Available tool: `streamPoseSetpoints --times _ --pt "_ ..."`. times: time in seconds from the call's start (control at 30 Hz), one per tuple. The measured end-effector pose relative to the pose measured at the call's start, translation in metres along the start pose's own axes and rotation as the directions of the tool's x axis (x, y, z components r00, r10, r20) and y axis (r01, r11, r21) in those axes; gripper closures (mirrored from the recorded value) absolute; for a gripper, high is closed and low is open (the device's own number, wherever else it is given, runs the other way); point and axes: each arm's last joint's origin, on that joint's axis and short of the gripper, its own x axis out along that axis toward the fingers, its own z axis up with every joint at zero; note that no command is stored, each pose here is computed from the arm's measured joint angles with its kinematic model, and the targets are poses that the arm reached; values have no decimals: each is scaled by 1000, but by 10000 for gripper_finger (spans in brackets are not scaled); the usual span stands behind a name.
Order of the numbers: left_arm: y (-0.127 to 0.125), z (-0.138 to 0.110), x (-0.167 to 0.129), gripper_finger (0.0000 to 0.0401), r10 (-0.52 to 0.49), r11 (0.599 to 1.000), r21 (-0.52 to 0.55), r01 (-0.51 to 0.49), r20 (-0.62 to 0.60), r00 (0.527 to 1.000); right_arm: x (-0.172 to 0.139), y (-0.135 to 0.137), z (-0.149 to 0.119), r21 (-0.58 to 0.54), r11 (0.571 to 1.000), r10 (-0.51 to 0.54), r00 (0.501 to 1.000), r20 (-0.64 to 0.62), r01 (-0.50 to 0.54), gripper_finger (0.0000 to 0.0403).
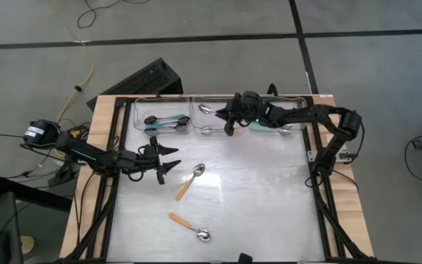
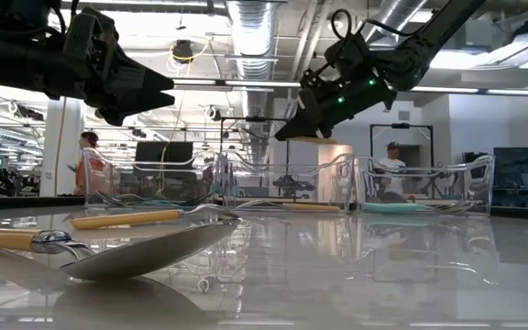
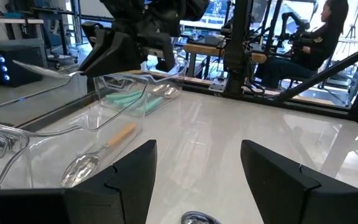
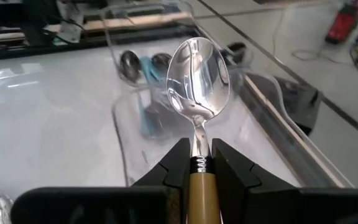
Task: Sort silverware by color (type)
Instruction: Put the middle right yellow spoon into the top center transparent bin
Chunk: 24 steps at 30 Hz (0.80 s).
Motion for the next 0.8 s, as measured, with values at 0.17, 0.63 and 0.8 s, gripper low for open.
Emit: streamPoseSetpoints --times 0.17,0.63,0.8 --pt "0 0 0 183 1 1000 0 -1 0 1000 -1 -6 -3 40 999 -23 999 -29 24 327" --pt "0 0 0 183 2 1000 -1 -2 2 1000 16 -17 -7 73 997 -26 998 -62 31 327" --pt "0 0 0 183 11 1000 -9 -11 2 1000 34 -18 -9 71 997 4 984 -181 9 327"
